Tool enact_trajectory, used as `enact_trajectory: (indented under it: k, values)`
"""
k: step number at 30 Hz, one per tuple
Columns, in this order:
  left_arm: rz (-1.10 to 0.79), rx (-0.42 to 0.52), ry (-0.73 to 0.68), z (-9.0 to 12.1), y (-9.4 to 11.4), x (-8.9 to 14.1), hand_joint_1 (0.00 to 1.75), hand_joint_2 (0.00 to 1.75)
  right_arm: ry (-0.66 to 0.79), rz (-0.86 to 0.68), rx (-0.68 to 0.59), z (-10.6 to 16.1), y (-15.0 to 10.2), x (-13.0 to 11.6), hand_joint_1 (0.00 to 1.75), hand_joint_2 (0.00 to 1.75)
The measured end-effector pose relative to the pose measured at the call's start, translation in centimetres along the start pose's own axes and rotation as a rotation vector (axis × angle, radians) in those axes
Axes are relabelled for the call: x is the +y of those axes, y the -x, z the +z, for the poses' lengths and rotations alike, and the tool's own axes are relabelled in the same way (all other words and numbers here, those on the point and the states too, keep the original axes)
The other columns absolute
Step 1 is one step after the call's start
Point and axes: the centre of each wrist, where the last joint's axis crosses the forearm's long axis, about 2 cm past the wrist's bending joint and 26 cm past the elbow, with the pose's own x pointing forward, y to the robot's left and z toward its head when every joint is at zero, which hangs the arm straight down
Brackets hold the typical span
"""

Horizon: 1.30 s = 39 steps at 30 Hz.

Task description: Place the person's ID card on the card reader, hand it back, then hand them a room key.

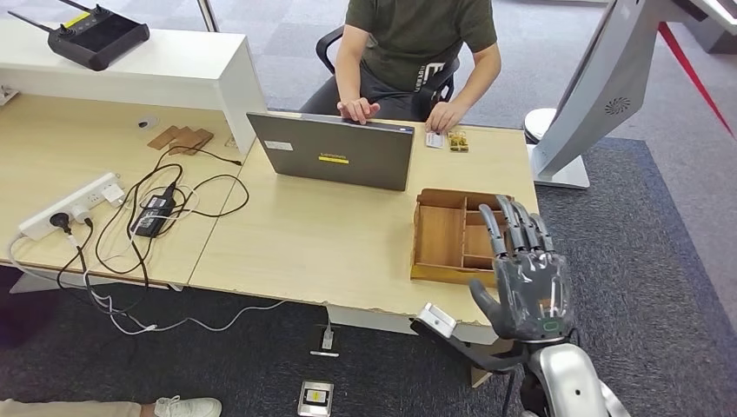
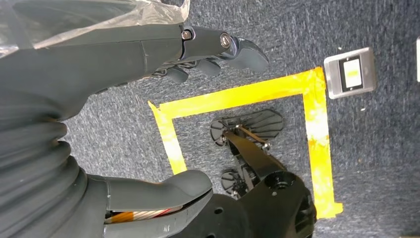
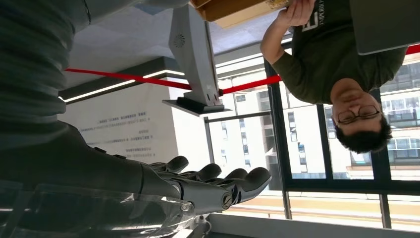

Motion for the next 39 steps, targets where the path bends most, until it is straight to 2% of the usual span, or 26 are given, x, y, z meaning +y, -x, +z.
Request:
enact_trajectory:
  k: [2,3,8,14,22,31,39]
  values:
    - [0.019,-0.005,-0.032,0.2,0.1,0.3,0.0,1.75,0.032,-0.098,0.091,5.0,2.1,-0.6,0.0,1.75]
    - [0.023,-0.008,-0.038,0.2,0.1,0.4,0.0,1.75,0.024,-0.122,0.12,6.4,2.9,-0.7,0.0,1.75]
    - [0.02,-0.014,-0.039,0.1,0.0,0.4,0.0,1.75,-0.015,-0.173,0.114,7.2,3.6,-0.3,0.0,1.75]
    - [0.012,-0.016,-0.04,0.0,-0.1,0.4,0.0,1.75,-0.053,-0.186,0.092,7.2,4.0,1.0,0.0,1.75]
    - [0.0,-0.037,-0.021,-0.1,-0.3,0.3,0.0,1.75,-0.18,-0.118,0.037,5.3,4.9,4.3,0.0,1.75]
    - [0.0,-0.04,0.001,-0.2,-0.4,0.1,0.0,1.75,-0.321,-0.101,0.069,3.6,6.7,8.1,0.0,1.75]
    - [-0.007,-0.03,0.004,-0.3,-0.6,0.1,0.0,1.75,-0.374,-0.058,0.114,2.7,8.3,10.1,0.0,1.75]
